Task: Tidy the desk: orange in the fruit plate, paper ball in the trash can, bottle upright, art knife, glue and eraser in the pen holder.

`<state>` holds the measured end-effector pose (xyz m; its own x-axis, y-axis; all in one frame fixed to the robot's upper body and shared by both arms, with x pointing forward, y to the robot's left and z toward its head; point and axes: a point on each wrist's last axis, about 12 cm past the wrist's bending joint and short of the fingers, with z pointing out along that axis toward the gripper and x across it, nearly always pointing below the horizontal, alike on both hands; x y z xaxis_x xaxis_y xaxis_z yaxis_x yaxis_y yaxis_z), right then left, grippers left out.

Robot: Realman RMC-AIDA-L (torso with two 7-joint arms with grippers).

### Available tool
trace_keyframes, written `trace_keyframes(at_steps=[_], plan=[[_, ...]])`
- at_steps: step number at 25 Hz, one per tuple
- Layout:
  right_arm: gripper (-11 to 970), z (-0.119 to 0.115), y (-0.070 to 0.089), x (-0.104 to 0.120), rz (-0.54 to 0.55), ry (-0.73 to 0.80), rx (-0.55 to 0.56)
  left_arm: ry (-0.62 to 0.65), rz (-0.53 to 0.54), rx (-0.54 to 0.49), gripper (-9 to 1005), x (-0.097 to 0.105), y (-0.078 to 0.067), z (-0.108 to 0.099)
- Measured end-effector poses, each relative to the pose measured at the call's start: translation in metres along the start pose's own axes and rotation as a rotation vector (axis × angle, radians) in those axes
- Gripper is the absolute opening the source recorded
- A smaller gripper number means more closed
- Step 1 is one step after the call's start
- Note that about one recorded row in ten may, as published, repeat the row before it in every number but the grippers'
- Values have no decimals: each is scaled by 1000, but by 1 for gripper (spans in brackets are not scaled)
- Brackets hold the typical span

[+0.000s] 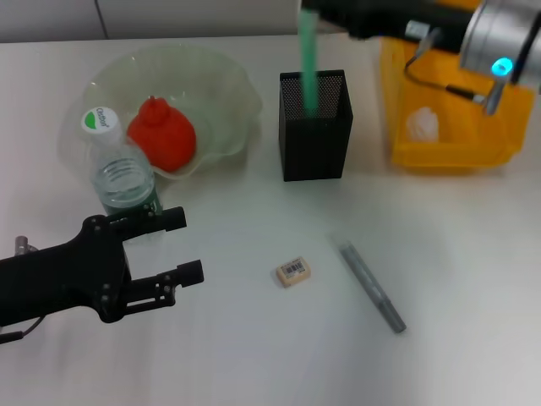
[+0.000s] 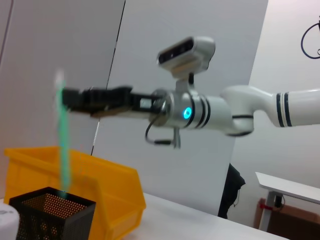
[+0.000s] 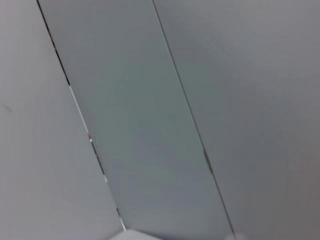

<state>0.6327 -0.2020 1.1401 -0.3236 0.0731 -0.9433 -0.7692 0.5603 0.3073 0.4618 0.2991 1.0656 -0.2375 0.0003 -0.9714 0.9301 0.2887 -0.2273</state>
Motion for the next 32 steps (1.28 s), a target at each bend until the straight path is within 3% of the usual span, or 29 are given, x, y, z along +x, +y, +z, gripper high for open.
trace_keyframes(at_steps=[4, 7, 10, 11, 12, 15, 18, 20, 21, 26, 32], plan=[[312, 4, 0, 19, 29, 59, 20, -1, 0, -8, 757, 1, -1, -2], [368, 0, 3, 17, 38, 67, -15, -1, -1, -11, 757, 2, -1, -2], [488, -14, 15, 0, 11, 152, -121, -1, -1, -11, 757, 2, -1, -2], [528, -23, 23, -13, -21, 256, -169, -1, -1, -11, 757, 2, -1, -2], [580, -23, 23, -13, -21, 256, -169, -5, -3, -8, 757, 1, -2, -4], [737, -38, 39, -36, -96, 487, -196, -5, -4, -8, 757, 1, -2, -5], [736, -45, 57, -50, -231, 809, -203, -5, -4, -2, 757, 0, -2, -6], [736, -44, 61, -50, -260, 878, -213, -3, -6, 3, 757, 0, -2, -5], [735, -38, 72, -48, -323, 1016, -247, -2, -7, 5, 757, 0, -3, -5], [734, -11, 95, -32, -458, 1201, -302, -1, -5, 9, 757, 0, -2, -5], [732, 20, 109, -6, -553, 1193, -344, -2, -3, 11, 757, 0, -3, -4]])
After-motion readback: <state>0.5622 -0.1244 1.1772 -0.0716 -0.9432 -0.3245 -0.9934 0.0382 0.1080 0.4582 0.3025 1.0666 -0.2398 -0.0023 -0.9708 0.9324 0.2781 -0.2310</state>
